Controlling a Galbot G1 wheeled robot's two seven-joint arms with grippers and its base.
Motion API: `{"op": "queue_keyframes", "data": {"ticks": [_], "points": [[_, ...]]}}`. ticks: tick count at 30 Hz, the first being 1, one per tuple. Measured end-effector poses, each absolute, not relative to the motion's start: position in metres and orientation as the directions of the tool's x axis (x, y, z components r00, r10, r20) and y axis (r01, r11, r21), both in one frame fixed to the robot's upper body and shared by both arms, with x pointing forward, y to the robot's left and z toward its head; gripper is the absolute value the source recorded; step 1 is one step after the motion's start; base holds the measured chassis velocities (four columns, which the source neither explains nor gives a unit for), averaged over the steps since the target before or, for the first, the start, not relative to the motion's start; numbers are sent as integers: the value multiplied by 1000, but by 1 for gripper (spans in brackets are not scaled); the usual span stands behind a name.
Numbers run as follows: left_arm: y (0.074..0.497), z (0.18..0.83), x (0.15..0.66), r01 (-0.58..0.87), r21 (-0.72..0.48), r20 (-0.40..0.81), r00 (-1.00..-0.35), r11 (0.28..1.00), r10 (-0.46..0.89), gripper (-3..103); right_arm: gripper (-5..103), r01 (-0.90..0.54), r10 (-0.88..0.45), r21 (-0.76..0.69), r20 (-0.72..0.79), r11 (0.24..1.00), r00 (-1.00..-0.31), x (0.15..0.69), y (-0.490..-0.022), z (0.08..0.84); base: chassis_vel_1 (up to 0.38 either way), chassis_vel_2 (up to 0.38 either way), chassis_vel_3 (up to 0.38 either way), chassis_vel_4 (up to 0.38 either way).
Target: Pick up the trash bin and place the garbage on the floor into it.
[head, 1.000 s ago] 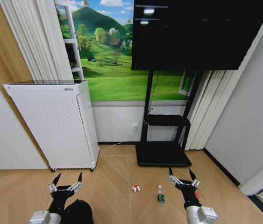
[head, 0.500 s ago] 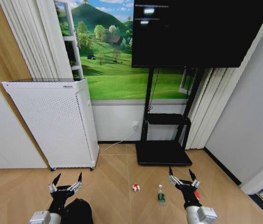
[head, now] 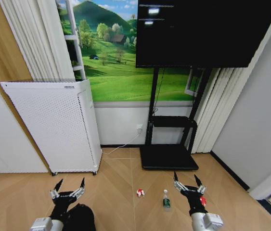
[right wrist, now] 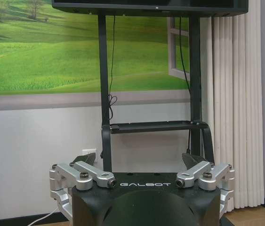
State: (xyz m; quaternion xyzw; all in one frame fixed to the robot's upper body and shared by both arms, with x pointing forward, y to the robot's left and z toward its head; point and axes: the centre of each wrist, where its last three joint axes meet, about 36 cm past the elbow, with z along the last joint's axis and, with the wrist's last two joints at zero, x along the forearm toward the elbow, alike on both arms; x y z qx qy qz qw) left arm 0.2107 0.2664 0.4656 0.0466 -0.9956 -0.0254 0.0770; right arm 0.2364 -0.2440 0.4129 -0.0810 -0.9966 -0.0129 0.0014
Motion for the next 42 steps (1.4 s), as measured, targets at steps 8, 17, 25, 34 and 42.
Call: {"op": "queue_keyframes", "data": {"ticks": [8, 17, 25, 34, 42], "points": [[267, 465, 211, -90, 57, 151, -984, 994, -97, 100, 100, 162, 162, 27, 5, 986, -987, 236, -244, 413, 0, 0, 0, 0], [267, 465, 211, -90, 56, 150, -984, 994, -97, 100, 100, 164, 164, 27, 6, 986, -986, 236, -244, 413, 0, 0, 0, 0], [267, 465, 211, -90, 55, 150, -984, 994, -97, 100, 100, 165, 165, 27, 5, 986, -986, 236, -244, 413, 0, 0, 0, 0], [267, 465, 211, -90, 54, 150, -984, 994, -97, 100, 100, 165, 165, 27, 4, 986, -986, 237, -245, 413, 0, 0, 0, 0], [267, 465, 212, -90, 52, 150, -984, 995, -97, 100, 100, 167, 167, 28, 5, 986, -986, 237, -245, 413, 0, 0, 0, 0]]}}
